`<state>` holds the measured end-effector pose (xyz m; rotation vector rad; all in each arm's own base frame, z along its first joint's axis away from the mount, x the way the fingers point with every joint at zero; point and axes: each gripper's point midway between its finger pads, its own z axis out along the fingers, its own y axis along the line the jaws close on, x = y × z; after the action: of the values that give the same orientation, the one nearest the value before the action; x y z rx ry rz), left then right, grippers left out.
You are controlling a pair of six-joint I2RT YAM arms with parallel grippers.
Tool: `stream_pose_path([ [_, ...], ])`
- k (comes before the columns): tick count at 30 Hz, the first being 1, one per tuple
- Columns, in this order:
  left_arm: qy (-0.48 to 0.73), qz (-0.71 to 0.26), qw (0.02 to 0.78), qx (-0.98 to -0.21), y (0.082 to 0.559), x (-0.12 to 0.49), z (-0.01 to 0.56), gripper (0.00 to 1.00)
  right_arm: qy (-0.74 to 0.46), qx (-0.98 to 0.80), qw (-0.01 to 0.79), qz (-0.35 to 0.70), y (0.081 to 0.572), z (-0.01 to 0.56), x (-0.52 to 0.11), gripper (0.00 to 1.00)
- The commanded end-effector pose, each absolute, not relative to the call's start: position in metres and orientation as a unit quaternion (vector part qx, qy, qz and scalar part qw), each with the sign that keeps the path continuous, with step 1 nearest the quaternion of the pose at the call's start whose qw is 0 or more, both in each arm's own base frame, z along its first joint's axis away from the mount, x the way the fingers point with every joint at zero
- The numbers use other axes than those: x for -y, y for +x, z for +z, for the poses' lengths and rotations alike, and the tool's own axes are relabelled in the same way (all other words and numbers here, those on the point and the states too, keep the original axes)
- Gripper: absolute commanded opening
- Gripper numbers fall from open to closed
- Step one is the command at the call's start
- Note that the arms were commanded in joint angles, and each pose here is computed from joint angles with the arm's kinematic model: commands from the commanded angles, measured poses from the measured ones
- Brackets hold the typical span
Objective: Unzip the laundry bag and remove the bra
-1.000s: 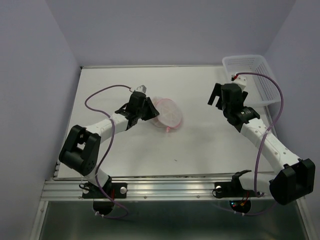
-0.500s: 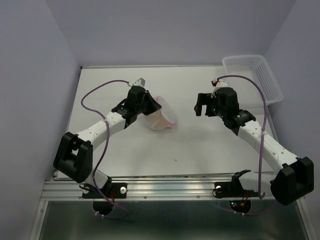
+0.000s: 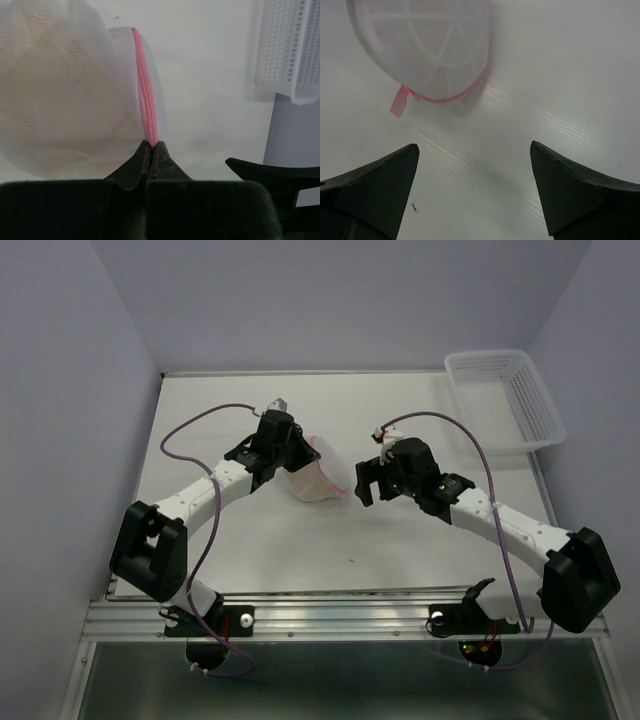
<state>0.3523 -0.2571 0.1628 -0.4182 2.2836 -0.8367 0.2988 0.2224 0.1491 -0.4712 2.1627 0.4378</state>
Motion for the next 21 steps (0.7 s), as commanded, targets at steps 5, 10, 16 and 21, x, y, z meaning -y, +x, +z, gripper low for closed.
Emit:
stream_pose_path([
  [5, -0.181, -0.337, 0.34, -0.859, 0.356, 0.26, 0.185, 0.0, -0.175, -0.862, 0.444, 0.17, 0.316, 0.142, -0.252, 1.0],
  [10, -0.189, -0.341, 0.334, -0.858, 0.353, 0.261, 0.184, 0.0, -0.172, -0.863, 0.445, 0.169, 0.323, 0.137, -0.269, 1.0],
  [16, -0.191, -0.346, 0.331, -0.857, 0.35, 0.262, 0.184, 0.0, -0.15, -0.866, 0.45, 0.155, 0.331, 0.137, -0.282, 0.99],
  [21, -0.192, -0.35, 0.33, -0.855, 0.348, 0.262, 0.184, 0.0, -0.145, -0.865, 0.455, 0.154, 0.335, 0.135, -0.292, 0.84],
])
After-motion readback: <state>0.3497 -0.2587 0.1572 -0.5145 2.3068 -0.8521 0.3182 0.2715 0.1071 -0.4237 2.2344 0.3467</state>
